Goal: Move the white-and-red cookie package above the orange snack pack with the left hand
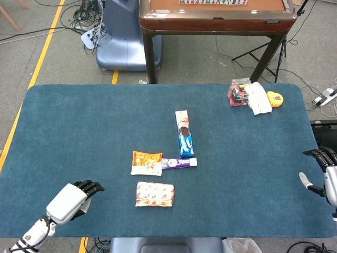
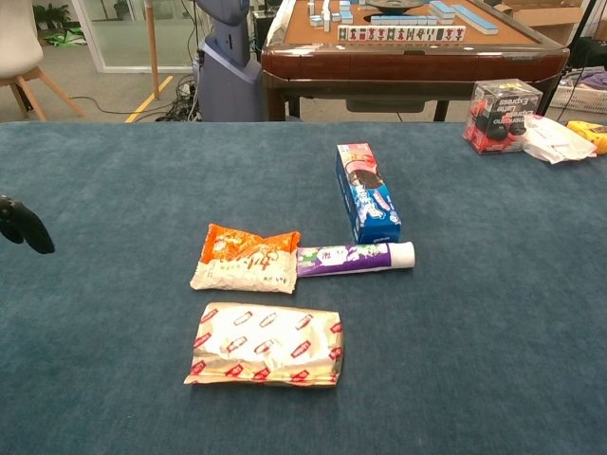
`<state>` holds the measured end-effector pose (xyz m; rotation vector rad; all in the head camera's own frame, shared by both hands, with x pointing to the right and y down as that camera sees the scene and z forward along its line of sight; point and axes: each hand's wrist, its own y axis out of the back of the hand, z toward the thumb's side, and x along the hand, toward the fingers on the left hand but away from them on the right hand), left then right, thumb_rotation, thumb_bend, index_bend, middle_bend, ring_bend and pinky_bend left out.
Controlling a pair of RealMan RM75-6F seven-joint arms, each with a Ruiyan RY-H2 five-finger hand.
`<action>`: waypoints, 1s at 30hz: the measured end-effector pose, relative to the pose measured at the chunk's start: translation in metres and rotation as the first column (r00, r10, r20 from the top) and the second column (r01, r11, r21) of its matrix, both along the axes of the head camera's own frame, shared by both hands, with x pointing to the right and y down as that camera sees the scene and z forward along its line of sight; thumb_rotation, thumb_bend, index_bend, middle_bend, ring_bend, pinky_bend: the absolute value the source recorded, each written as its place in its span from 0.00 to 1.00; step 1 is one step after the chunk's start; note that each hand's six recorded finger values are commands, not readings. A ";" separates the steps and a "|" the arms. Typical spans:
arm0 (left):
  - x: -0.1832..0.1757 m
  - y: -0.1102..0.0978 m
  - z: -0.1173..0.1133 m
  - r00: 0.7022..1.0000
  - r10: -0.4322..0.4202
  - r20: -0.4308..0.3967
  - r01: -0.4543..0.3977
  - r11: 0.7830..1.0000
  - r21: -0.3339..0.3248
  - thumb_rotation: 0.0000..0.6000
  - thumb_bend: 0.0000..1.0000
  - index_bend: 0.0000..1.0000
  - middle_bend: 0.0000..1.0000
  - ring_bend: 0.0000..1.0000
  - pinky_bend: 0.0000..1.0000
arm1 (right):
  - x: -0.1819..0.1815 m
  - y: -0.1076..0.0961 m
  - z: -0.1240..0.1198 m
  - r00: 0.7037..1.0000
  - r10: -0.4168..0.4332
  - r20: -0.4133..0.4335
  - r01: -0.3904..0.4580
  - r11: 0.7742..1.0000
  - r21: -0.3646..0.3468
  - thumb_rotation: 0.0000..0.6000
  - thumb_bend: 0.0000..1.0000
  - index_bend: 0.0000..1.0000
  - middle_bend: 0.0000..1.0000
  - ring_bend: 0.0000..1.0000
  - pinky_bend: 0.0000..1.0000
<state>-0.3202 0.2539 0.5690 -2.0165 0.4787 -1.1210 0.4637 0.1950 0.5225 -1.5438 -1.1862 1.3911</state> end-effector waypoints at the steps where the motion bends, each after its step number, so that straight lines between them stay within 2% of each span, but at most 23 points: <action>1: 0.003 0.000 0.001 1.000 0.013 0.000 -0.013 1.000 -0.005 1.00 0.81 0.25 0.29 0.25 0.42 | 0.001 0.000 0.000 1.000 0.005 -0.002 -0.005 1.000 0.001 1.00 0.28 0.32 0.30 0.17 0.32; 7: 0.022 0.004 0.007 0.994 0.106 0.000 -0.106 0.994 -0.036 1.00 0.83 0.20 0.24 0.21 0.41 | 0.015 0.003 -0.003 0.999 0.045 -0.025 -0.045 0.999 0.007 1.00 0.28 0.32 0.30 0.17 0.32; 14: 0.047 0.010 0.012 0.977 0.212 -0.013 -0.212 0.976 -0.050 1.00 0.83 0.15 0.18 0.16 0.37 | 0.038 0.009 -0.004 0.994 0.085 -0.063 -0.086 0.996 -0.012 1.00 0.28 0.32 0.30 0.17 0.32; 21: 0.073 0.024 0.023 0.939 0.343 -0.028 -0.344 0.936 -0.073 1.00 0.83 0.07 0.11 0.12 0.35 | 0.056 0.013 -0.010 0.989 0.114 -0.090 -0.115 0.993 -0.003 1.00 0.28 0.32 0.30 0.17 0.32; 30: 0.100 0.027 0.036 0.909 0.413 -0.055 -0.416 0.904 -0.093 1.00 0.83 0.04 0.08 0.09 0.33 | 0.084 0.023 -0.011 0.977 0.168 -0.129 -0.171 0.985 -0.010 1.00 0.28 0.32 0.30 0.17 0.32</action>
